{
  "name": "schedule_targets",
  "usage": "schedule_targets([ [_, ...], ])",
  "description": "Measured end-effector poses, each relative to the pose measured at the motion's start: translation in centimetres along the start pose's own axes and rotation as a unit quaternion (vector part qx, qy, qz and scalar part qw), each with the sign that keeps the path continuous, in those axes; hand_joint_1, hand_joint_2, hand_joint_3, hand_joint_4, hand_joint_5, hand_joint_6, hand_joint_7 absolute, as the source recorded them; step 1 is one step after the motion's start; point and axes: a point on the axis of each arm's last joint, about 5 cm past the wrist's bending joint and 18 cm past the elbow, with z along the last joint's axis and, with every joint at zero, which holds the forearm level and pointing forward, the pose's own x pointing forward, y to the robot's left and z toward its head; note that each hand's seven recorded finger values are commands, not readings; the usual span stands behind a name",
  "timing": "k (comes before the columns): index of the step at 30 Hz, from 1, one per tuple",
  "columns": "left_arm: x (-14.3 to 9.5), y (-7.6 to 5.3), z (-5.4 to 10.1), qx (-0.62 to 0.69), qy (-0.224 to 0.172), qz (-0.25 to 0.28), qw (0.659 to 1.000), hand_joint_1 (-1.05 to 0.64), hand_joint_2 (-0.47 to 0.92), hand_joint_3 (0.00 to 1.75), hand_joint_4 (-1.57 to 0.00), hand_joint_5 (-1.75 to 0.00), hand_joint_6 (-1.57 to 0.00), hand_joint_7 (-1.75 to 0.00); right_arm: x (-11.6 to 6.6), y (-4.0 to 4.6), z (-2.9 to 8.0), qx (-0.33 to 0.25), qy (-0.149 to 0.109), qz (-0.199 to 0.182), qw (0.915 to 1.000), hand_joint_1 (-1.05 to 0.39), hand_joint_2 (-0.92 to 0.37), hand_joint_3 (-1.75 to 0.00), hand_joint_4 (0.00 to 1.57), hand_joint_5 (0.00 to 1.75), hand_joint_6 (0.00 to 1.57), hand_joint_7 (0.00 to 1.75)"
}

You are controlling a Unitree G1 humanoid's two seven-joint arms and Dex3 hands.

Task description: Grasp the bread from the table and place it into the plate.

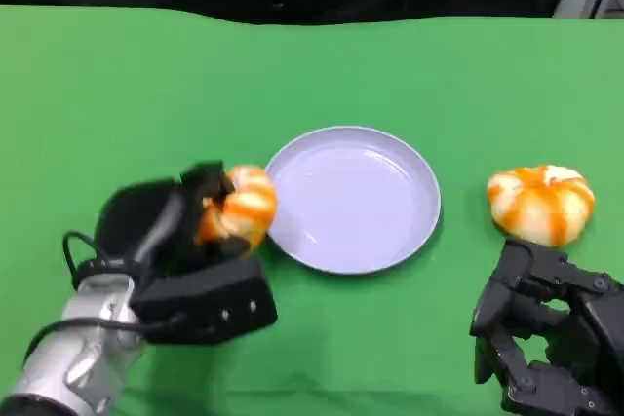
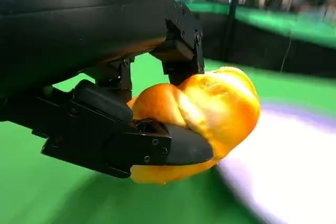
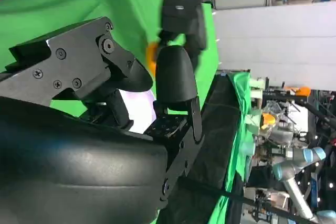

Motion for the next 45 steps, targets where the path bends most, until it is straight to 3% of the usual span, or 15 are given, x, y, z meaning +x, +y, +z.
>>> schedule_targets([
  [4,0.1,0.3,0.0,-0.001,-0.001,0.009,1.0,-0.13,0.9,0.42,-0.75,-1.75,-0.5,-1.75,0.0,0.0,0.0,0.0,0.0,0.0,1.0,-0.04,-0.65,-1.08,0.75,1.75,0.66,1.54],
  [5,0.1,0.3,0.0,-0.001,-0.001,0.009,1.0,-0.12,0.77,0.66,-0.78,-1.75,-0.57,-1.75,0.0,0.0,0.0,0.0,0.0,0.0,1.0,-0.04,-0.65,-1.09,0.76,1.75,0.66,1.54],
  [6,0.1,0.5,0.0,-0.002,-0.002,0.013,1.0,-0.11,0.7,0.78,-0.8,-1.75,-0.6,-1.75,0.0,0.0,0.0,0.0,0.0,0.0,1.0,-0.03,-0.65,-1.09,0.76,1.75,0.66,1.54],
  [8,0.5,1.5,0.9,-0.01,-0.024,0.043,0.999,-0.1,0.64,0.89,-0.81,-1.75,-0.63,-1.74,0.0,-0.01,0.0,0.0,0.0,0.0,1.0,-0.03,-0.65,-1.09,0.76,1.75,0.66,1.54],
  [12,1.5,3.6,2.3,-0.019,-0.065,0.096,0.993,-0.1,0.62,0.93,-0.82,-1.75,-0.64,-1.74,0.0,-0.01,0.0,0.0,-0.001,0.0,1.0,-0.04,-0.64,-1.09,0.76,1.75,0.67,1.54],
  [17,1.5,3.6,2.5,-0.019,-0.067,0.093,0.993,-0.09,0.59,0.94,-0.81,-1.75,-0.63,-1.71,0.0,-0.01,0.0,0.0,0.0,-0.001,1.0,-0.04,-0.65,-1.09,0.76,1.75,0.66,1.54],
  [20,1.7,3.0,3.8,-0.025,-0.086,0.077,0.993,-0.09,0.58,0.95,-0.8,-1.75,-0.64,-1.7,0.0,0.01,0.0,0.0,-0.001,0.0,1.0,-0.04,-0.65,-1.09,0.76,1.75,0.66,1.55],
  [21,1.8,2.8,4.2,-0.029,-0.094,0.073,0.992,-0.09,0.59,0.91,-0.8,-1.75,-0.64,-1.66,0.0,0.01,0.1,0.0,-0.001,0.001,1.0,-0.04,-0.65,-1.09,0.76,1.75,0.66,1.54],
  [23,2.0,2.7,4.9,-0.031,-0.106,0.07,0.991,-0.08,0.7,0.61,-0.77,-1.75,-0.68,-1.52,-0.1,0.01,0.1,0.0,-0.001,0.0,1.0,-0.04,-0.65,-1.09,0.76,1.75,0.66,1.54],
  [26,3.5,2.6,6.8,-0.022,-0.136,0.046,0.989,-0.07,0.82,0.4,-0.75,-1.75,-0.61,-1.61,-0.1,0.1,0.2,0.001,0.002,0.001,1.0,-0.04,-0.66,-1.08,0.76,1.75,0.65,1.54],
  [29,4.4,2.5,8.0,-0.013,-0.154,0.028,0.988,-0.06,0.84,0.37,-0.74,-1.75,-0.58,-1.67,-0.1,0.16,0.3,0.001,-0.001,0.002,1.0,-0.04,-0.66,-1.08,0.76,1.75,0.65,1.54],
  [34,4.9,1.7,8.4,-0.005,-0.153,0.001,0.988,-0.1,0.86,0.35,-0.77,-1.75,-0.58,-1.66,-0.1,0.24,0.3,0.002,0.0,0.0,1.0,-0.04,-0.65,-1.07,0.76,1.75,0.66,1.54],
  [40,5.7,-0.2,9.0,0.012,-0.139,-0.05,0.989,-0.1,0.91,0.2,-0.77,-1.75,-0.7,-1.38,-0.1,0.72,0.3,0.007,-0.002,0.005,1.0,-0.06,-0.65,-1.08,0.77,1.75,0.67,1.54],
  [42,5.7,-0.7,9.2,0.01,-0.139,-0.057,0.989,-0.11,0.92,0.23,-0.78,-1.75,-0.67,-1.46,-0.1,0.74,0.3,0.006,-0.005,0.006,1.0,-0.07,-0.65,-1.07,0.77,1.75,0.67,1.55],
  [45,5.4,-1.6,9.1,0.008,-0.134,-0.072,0.988,-0.12,0.92,0.22,-0.78,-1.75,-0.75,-1.24,-0.1,0.72,0.3,0.002,-0.009,0.006,0.9999,-0.07,-0.65,-1.07,0.77,1.75,0.67,1.55],
])
